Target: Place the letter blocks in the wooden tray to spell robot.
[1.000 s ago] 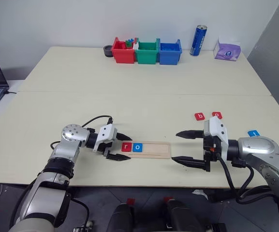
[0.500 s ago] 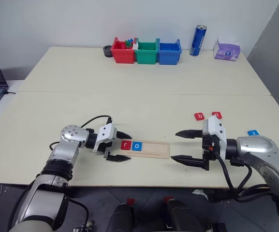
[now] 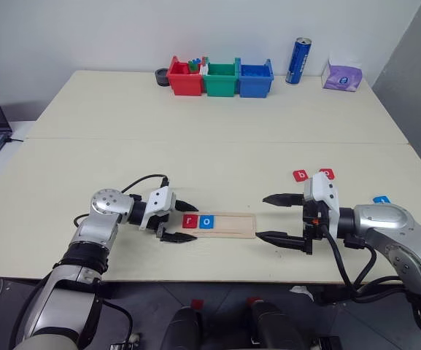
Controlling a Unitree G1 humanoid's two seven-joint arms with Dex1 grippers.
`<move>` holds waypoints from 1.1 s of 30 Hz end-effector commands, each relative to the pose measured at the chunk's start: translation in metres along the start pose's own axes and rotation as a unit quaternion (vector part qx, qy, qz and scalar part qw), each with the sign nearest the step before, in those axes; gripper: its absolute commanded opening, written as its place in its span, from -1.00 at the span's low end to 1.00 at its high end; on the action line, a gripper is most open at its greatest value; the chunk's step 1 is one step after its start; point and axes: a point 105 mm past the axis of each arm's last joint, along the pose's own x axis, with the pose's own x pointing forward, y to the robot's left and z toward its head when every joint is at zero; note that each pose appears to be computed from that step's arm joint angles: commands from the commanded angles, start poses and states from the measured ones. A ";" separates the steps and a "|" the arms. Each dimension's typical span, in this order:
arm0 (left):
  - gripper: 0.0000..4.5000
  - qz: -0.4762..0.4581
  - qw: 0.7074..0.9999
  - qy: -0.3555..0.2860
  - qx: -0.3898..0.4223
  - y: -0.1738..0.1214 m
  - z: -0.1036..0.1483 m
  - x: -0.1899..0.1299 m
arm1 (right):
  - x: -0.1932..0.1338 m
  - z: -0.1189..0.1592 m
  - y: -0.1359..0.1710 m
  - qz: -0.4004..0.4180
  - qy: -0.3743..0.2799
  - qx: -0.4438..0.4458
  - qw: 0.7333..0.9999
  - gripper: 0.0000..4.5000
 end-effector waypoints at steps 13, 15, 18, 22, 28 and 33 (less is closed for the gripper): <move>0.50 0.020 0.999 0.025 0.003 0.011 -0.005 -0.005 | 0.000 0.010 0.001 -0.002 -0.014 -0.018 1.000 1.00; 0.50 0.016 1.000 0.024 0.005 0.010 -0.005 -0.004 | 0.000 0.010 0.002 -0.002 -0.014 -0.017 1.000 1.00; 0.50 0.017 1.000 0.022 0.006 0.010 -0.004 -0.004 | 0.001 0.010 0.002 -0.001 -0.014 -0.017 1.000 1.00; 0.98 0.020 1.000 0.018 0.006 0.012 -0.003 -0.004 | 0.001 0.010 0.002 -0.001 -0.014 -0.016 1.000 1.00; 0.98 0.023 1.000 0.018 0.002 0.012 -0.002 -0.006 | 0.001 0.008 0.003 -0.002 -0.013 -0.014 1.000 1.00; 0.98 0.006 1.000 0.011 -0.005 0.013 0.012 -0.019 | -0.001 0.006 0.004 -0.005 -0.011 -0.009 1.000 1.00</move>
